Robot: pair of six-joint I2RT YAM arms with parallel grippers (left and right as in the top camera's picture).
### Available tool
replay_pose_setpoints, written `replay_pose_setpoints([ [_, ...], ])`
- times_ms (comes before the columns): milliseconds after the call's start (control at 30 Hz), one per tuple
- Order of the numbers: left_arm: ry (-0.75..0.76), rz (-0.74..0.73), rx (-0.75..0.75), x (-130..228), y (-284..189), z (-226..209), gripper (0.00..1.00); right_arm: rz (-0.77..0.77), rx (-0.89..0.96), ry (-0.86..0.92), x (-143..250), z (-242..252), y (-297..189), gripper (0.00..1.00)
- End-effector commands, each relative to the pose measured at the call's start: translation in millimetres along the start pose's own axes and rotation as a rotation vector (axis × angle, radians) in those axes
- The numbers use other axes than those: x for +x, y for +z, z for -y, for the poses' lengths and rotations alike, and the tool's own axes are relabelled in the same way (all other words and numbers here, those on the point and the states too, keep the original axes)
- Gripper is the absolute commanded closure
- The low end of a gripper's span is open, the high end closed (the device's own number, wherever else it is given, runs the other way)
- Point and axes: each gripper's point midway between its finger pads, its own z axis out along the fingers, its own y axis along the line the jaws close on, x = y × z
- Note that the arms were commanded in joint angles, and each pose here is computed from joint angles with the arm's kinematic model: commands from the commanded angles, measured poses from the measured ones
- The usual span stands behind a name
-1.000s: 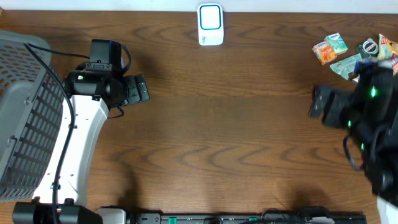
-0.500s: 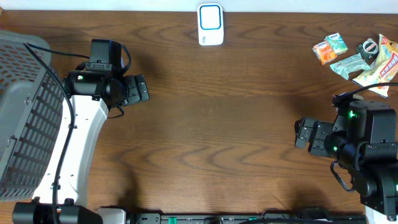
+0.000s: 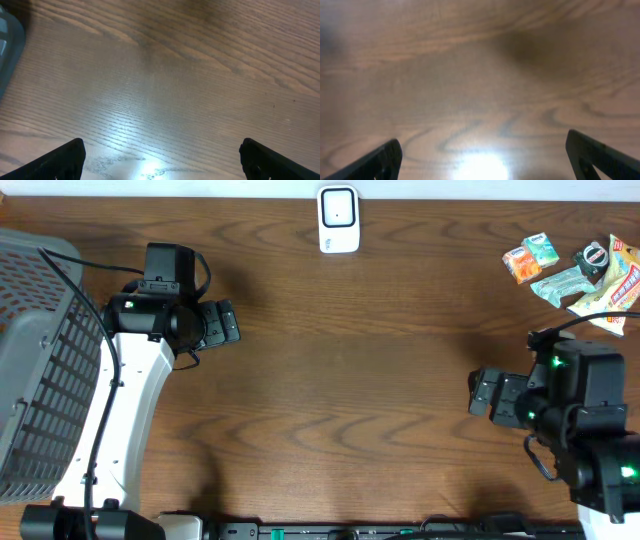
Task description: Scan the item barcode
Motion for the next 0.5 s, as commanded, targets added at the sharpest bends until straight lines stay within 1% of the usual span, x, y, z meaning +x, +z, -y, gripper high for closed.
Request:
replay_pose_setpoints([
  [0, 0.005, 0.001, -0.013, -1, 1, -2, 0.02, 0.042, -0.022, -0.009, 3, -1, 21, 0.01],
  [33, 0.005, 0.001, -0.013, -1, 1, -2, 0.02, 0.116, -0.044, -0.01, 0, -2, 34, 0.01],
  [100, 0.005, 0.002, -0.013, -1, 0, -2, 0.02, 0.153, -0.054, -0.01, 4, -1, 43, 0.01],
  [167, 0.005, 0.002, -0.013, -1, 0, -2, 0.02, 0.166, -0.057, -0.01, 13, 2, 49, 0.01],
  [233, 0.005, 0.002, -0.013, -1, 0, -2, 0.02, 0.139, -0.05, -0.01, 36, 9, 56, 0.01],
  [267, 0.005, 0.001, -0.013, -1, 1, -2, 0.02, 0.146, -0.033, -0.008, 41, 14, 58, 0.01],
  [367, 0.005, 0.002, -0.013, -1, 0, -2, 0.02, 0.263, -0.033, -0.013, 33, 17, 60, 0.01],
  [467, 0.005, 0.002, -0.013, -1, 0, -2, 0.02, 0.393, -0.076, -0.07, 27, 12, 56, 0.01],
])
